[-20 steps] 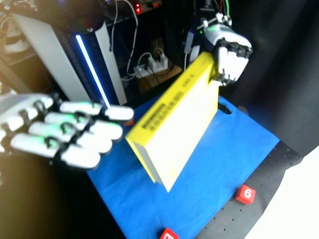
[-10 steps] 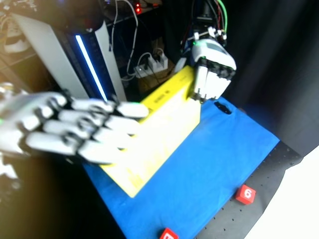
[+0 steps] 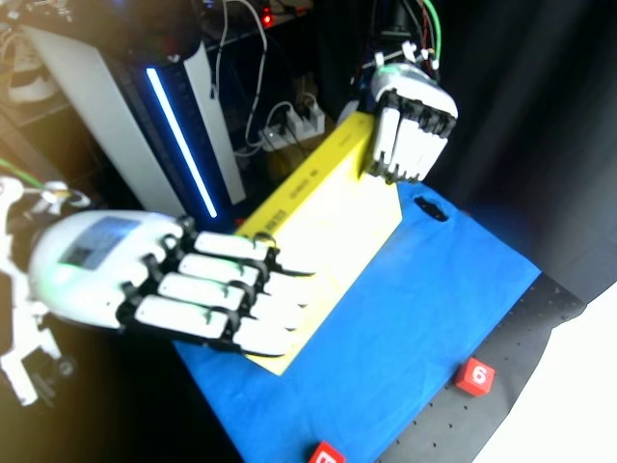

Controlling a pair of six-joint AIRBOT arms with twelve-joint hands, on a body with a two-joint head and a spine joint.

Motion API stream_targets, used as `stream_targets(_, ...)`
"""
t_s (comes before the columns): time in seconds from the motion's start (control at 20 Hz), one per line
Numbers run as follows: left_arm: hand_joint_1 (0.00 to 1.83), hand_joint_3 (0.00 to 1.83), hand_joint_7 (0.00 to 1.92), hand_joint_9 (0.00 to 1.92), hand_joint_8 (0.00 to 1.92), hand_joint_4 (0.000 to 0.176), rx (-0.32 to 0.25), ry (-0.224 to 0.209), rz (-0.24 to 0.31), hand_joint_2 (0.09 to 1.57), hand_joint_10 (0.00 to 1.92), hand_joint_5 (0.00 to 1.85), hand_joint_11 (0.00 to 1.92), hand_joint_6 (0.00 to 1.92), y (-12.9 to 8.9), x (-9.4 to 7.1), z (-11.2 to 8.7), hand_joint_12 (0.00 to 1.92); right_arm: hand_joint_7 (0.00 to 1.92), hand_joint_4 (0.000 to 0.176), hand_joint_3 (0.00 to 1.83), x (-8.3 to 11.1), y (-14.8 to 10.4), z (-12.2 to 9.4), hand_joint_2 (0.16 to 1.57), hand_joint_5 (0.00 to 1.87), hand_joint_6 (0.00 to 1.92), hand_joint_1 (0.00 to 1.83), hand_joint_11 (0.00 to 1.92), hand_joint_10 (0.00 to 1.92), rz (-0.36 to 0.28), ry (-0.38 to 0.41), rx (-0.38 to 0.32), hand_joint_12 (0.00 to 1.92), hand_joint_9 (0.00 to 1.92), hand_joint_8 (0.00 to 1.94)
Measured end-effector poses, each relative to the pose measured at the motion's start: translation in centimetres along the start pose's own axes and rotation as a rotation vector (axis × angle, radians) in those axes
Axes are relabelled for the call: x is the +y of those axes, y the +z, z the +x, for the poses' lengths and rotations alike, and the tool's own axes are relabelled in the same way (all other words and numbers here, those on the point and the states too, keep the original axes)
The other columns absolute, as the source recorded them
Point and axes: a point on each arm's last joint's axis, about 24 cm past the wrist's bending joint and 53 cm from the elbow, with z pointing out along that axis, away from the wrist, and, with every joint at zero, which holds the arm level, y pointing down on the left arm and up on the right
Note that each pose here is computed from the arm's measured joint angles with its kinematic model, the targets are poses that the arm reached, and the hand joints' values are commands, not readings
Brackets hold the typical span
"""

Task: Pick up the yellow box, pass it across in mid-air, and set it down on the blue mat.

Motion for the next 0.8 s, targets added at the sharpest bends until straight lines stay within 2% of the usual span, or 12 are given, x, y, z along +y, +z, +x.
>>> stream_targets(0.05, 1.28, 0.00, 1.32, 1.52, 1.92, 0.000, -0.006, 0.007, 0.011, 1.17, 1.92, 1.22, 1.61, 1.92, -0.04, -0.21, -0.28, 1.92, 0.64, 0.000, 0.00, -0.04, 0.00, 0.22, 1.05, 0.44, 0.04, 0.80, 0.12, 0.72, 0.002, -0.001, 0.009, 1.70, 0.47, 0.18)
stream_targets(0.1, 1.20, 0.00, 1.33, 1.53, 1.92, 0.000, -0.012, 0.008, 0.015, 1.20, 1.92, 1.11, 1.62, 1.92, -0.05, -0.33, -0.42, 1.92, 0.69, 0.000, 0.00, -0.02, 0.00, 0.22, 1.07, 0.56, 0.05, 0.83, 0.18, 1.05, 0.001, 0.000, 0.009, 1.83, 0.47, 0.38)
stream_targets(0.2, 1.28, 0.00, 1.32, 1.52, 1.92, 0.000, -0.013, 0.009, 0.020, 1.17, 1.92, 1.22, 1.61, 1.92, -0.08, -0.57, -0.46, 1.92, 0.83, 0.000, 0.00, 0.01, 0.00, 0.27, 1.10, 0.82, 0.22, 0.89, 0.66, 1.45, 0.000, 0.001, 0.012, 1.91, 0.76, 0.88)
stream_targets(0.25, 1.20, 0.00, 1.33, 1.53, 1.92, 0.000, -0.013, 0.015, 0.025, 1.20, 1.92, 1.11, 1.62, 1.92, -0.09, -0.67, -0.48, 1.92, 0.85, 0.000, 0.03, 0.01, 0.00, 0.38, 1.15, 0.83, 1.06, 1.05, 0.96, 1.83, 0.000, 0.000, 0.016, 1.92, 0.89, 1.55)
stream_targets(0.3, 1.18, 0.01, 1.33, 1.53, 1.92, 0.000, -0.017, 0.020, 0.028, 1.20, 1.92, 1.09, 1.62, 1.92, -0.11, -0.79, -0.59, 1.92, 0.90, 0.000, 0.01, -0.03, 0.00, 0.39, 1.12, 0.73, 1.75, 1.15, 1.13, 1.90, 0.001, 0.009, 0.017, 1.92, 1.03, 1.86)
stream_targets(0.35, 1.27, 0.00, 1.32, 1.52, 1.92, 0.000, -0.018, 0.026, 0.031, 1.17, 1.92, 1.19, 1.61, 1.92, -0.14, -0.81, -0.71, 1.92, 1.01, 0.000, 0.02, -0.13, 0.03, 0.52, 1.16, 0.84, 1.89, 1.34, 1.23, 1.92, 0.006, 0.022, 0.021, 1.92, 1.13, 1.93)
stream_targets(0.4, 1.28, 0.00, 1.32, 1.52, 1.92, 0.000, -0.020, 0.032, 0.032, 1.17, 1.92, 1.22, 1.61, 1.92, -0.18, -0.82, -0.87, 1.92, 1.26, 0.000, 0.02, -0.38, 0.05, 0.75, 1.16, 1.07, 1.91, 1.45, 1.45, 1.92, 0.010, 0.023, 0.032, 1.92, 1.37, 1.94)
stream_targets(0.45, 1.20, 0.01, 1.33, 1.53, 1.92, 0.000, -0.023, 0.038, 0.036, 1.20, 1.92, 1.11, 1.62, 1.92, -0.18, -0.91, -0.94, 1.92, 1.40, 0.000, 0.02, -0.36, 0.17, 1.05, 1.17, 1.16, 1.92, 1.51, 1.43, 1.92, 0.009, 0.017, 0.042, 1.92, 1.48, 1.94)
stream_targets(0.55, 1.28, 0.00, 1.32, 1.52, 1.92, 0.000, -0.027, 0.044, 0.038, 1.17, 1.92, 1.22, 1.61, 1.92, -0.20, -0.96, -1.11, 1.92, 1.38, 0.000, 0.03, -0.45, 0.33, 1.11, 1.19, 1.16, 1.92, 1.53, 1.52, 1.92, 0.007, 0.015, 0.042, 1.92, 1.48, 1.94)
stream_targets(0.6, 1.20, 0.01, 1.33, 1.53, 1.92, 0.000, -0.027, 0.044, 0.038, 1.20, 1.92, 1.11, 1.62, 1.92, -0.21, -0.95, -1.11, 1.92, 1.36, 0.000, 0.02, -0.52, 0.36, 1.13, 1.19, 1.14, 1.92, 1.55, 1.53, 1.92, 0.008, 0.015, 0.042, 1.92, 1.47, 1.94)
stream_targets(0.65, 1.27, 0.00, 1.32, 1.52, 1.92, 0.000, -0.028, 0.042, 0.036, 1.17, 1.92, 1.20, 1.61, 1.92, -0.24, -0.98, -1.12, 1.92, 1.35, 0.000, 0.02, -0.60, 0.36, 1.11, 1.18, 1.13, 1.92, 1.56, 1.54, 1.92, 0.010, 0.016, 0.042, 1.92, 1.48, 1.94)
stream_targets(0.8, 1.27, 0.00, 1.32, 1.52, 1.92, 0.000, -0.029, 0.040, 0.032, 1.17, 1.92, 1.20, 1.61, 1.92, -0.24, -0.89, -1.17, 1.92, 1.38, 0.000, 0.02, -0.70, 0.51, 1.02, 1.20, 1.18, 1.92, 1.52, 1.57, 1.92, 0.011, 0.014, 0.042, 1.92, 1.49, 1.94)
